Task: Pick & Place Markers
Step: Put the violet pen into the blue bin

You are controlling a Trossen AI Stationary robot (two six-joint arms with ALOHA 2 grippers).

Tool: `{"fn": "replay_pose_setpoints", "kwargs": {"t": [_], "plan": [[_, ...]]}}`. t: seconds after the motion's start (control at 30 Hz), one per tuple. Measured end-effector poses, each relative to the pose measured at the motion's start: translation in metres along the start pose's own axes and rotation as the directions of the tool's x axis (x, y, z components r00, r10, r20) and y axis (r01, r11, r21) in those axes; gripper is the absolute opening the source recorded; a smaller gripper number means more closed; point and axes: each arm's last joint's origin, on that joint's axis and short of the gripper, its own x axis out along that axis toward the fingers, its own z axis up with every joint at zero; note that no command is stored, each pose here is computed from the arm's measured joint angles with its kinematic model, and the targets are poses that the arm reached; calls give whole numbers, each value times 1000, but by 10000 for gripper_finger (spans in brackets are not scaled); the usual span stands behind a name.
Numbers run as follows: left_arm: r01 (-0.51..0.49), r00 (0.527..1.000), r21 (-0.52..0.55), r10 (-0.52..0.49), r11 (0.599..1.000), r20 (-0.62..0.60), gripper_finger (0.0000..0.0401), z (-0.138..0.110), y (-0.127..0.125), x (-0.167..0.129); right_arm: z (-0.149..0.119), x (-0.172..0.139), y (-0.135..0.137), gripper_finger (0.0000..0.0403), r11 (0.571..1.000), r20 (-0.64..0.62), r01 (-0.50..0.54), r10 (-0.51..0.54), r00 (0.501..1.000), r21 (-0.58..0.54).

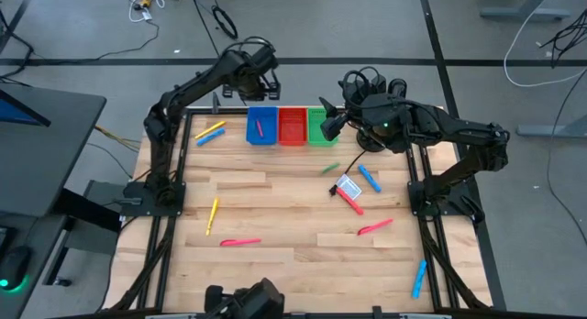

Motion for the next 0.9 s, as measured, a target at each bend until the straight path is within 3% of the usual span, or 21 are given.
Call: {"fn": "replay_pose_setpoints", "kwargs": {"t": [0.5, 0.9], "plan": [[-120, 993, 120, 122, 986, -8, 41, -23, -31, 40, 0, 0, 0, 288, 1000, 1, 0, 0, 1000, -14], [-113, 993, 176, 118, 978, -16, 41, -32, -44, 52, 0, 0, 0, 288, 999, -3, 0, 0, 1000, -41]]}}
